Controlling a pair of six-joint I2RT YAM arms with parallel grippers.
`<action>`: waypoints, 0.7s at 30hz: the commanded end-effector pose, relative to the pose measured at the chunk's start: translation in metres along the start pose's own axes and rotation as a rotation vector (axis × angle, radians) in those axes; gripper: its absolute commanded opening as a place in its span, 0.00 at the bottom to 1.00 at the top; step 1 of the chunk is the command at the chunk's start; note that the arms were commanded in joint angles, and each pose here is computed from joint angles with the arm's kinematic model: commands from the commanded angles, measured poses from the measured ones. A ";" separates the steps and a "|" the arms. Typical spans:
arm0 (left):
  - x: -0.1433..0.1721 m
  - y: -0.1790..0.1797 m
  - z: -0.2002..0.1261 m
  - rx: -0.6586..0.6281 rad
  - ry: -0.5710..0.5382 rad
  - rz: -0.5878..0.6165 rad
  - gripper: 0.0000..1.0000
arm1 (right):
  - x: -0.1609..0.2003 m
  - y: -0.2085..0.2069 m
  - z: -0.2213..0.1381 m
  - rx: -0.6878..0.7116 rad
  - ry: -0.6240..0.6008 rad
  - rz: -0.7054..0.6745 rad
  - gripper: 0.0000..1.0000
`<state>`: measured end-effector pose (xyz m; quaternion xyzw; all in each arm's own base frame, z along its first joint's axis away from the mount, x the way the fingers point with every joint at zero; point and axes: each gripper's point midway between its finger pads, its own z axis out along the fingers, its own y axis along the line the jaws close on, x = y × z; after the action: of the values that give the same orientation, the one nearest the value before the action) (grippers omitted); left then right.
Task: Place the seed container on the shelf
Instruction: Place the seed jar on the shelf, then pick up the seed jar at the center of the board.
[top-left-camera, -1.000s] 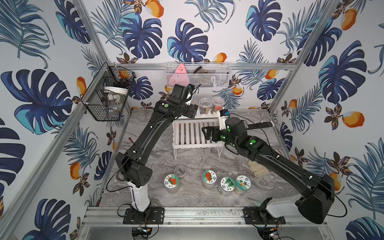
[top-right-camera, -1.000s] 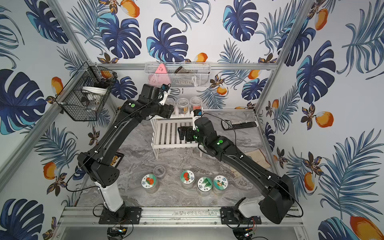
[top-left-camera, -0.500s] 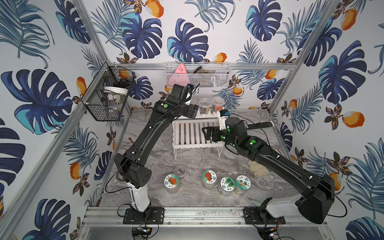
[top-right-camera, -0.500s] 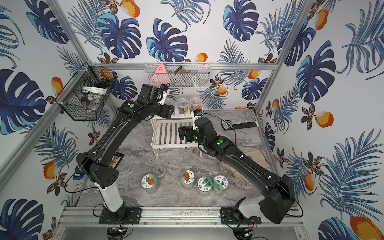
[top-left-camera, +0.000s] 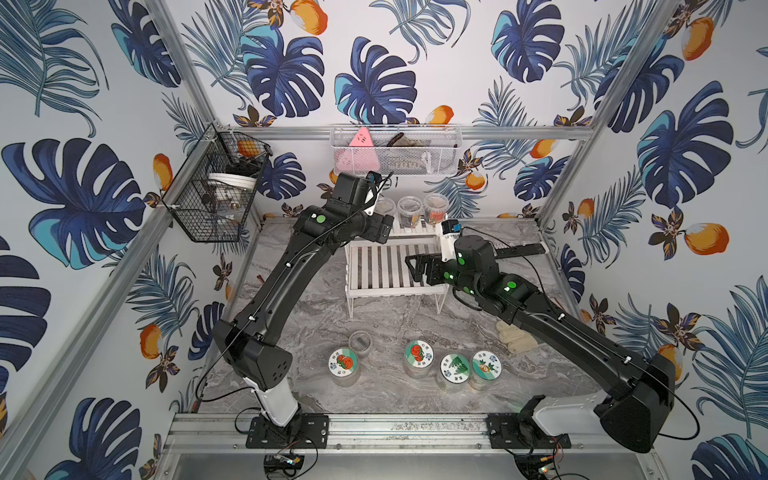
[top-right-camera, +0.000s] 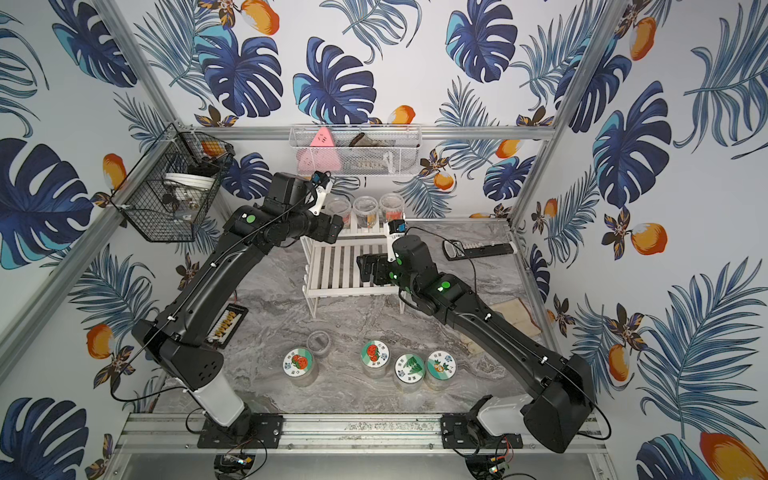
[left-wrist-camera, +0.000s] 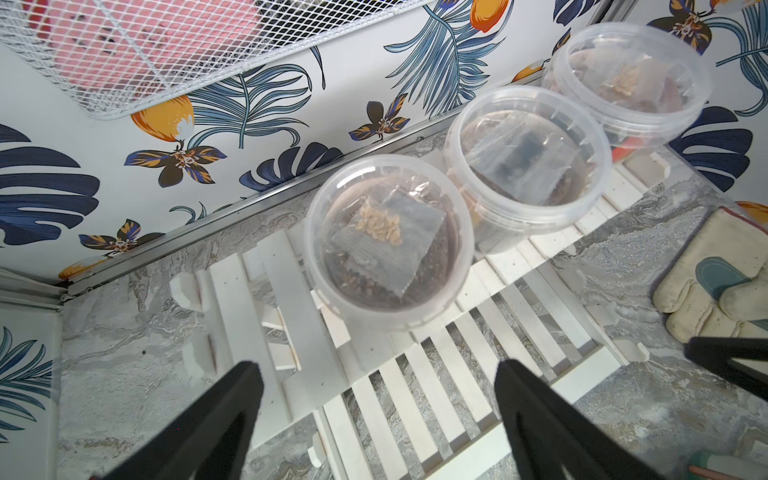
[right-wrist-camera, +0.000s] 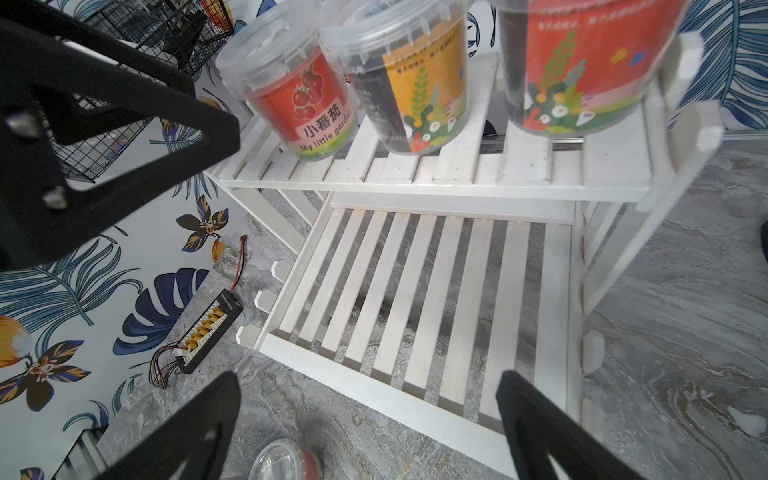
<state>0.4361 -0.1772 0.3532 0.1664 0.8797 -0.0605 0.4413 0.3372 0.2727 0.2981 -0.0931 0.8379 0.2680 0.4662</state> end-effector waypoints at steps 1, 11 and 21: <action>-0.006 -0.004 -0.011 0.036 -0.039 -0.016 0.98 | 0.004 0.008 -0.005 -0.049 0.022 -0.026 1.00; 0.022 -0.008 -0.047 0.072 -0.061 -0.060 0.99 | 0.023 0.015 -0.018 -0.133 0.056 -0.054 1.00; 0.089 -0.008 -0.071 0.082 -0.027 -0.171 0.99 | 0.073 0.005 -0.044 -0.228 0.057 0.015 1.00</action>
<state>0.3365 -0.1484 0.3293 0.1357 0.8817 -0.1205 0.4356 0.2756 0.2482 0.2451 -0.1239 0.8441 0.3058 0.4226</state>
